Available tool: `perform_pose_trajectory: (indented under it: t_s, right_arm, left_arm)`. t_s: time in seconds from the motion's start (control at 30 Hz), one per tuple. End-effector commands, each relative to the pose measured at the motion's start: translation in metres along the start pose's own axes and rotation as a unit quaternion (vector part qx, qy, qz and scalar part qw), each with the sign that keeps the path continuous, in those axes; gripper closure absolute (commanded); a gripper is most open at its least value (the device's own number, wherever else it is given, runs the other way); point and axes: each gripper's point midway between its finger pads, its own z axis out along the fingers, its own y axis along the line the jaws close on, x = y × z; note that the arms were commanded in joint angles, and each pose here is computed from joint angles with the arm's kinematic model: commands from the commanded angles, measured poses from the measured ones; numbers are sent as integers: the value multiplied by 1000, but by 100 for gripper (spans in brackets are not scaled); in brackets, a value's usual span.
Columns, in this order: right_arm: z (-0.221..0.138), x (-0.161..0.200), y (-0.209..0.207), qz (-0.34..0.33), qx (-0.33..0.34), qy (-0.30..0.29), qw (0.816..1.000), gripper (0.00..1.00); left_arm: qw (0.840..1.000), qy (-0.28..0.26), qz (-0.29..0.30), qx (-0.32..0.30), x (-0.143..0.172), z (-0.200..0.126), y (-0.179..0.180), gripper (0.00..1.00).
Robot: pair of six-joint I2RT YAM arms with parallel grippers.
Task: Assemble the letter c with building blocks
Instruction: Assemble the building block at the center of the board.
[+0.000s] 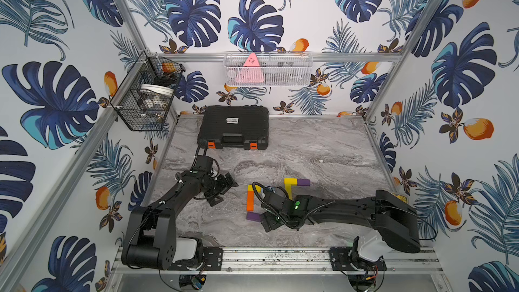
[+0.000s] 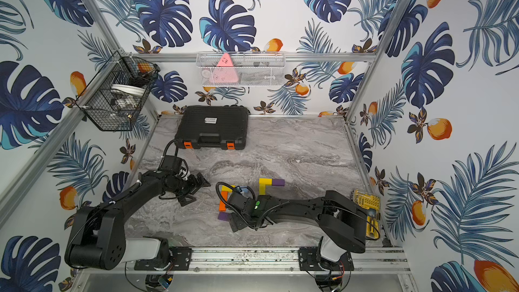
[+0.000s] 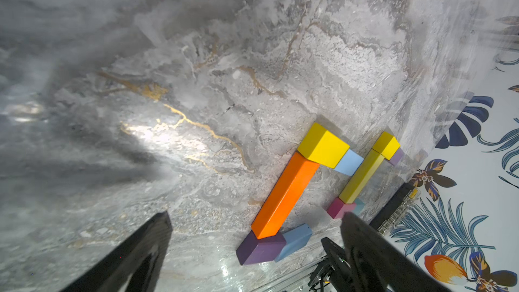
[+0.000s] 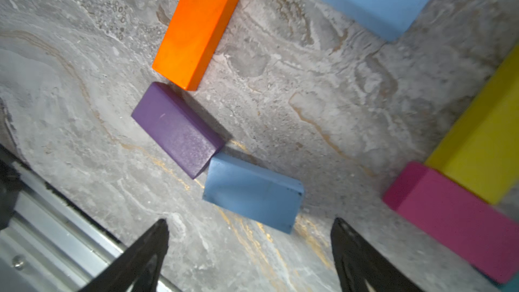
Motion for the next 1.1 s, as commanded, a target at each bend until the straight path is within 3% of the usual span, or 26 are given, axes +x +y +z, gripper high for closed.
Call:
perform_pose_trajectory:
  t_s: [0.0, 0.3, 1.07]
  right_arm:
    - [-6, -5, -13, -59, 37, -12, 998, 7]
    - [0, -10, 20, -108, -4, -7, 994, 6]
    - [38, -7, 22, -162, 55, 15, 985, 6]
  left_arm:
    - [1000, 0, 3, 4, 1, 1, -1, 1]
    - [1000, 1, -3, 3, 0, 4, 0, 1]
    - [1000, -2, -8, 6, -3, 4, -4, 1]
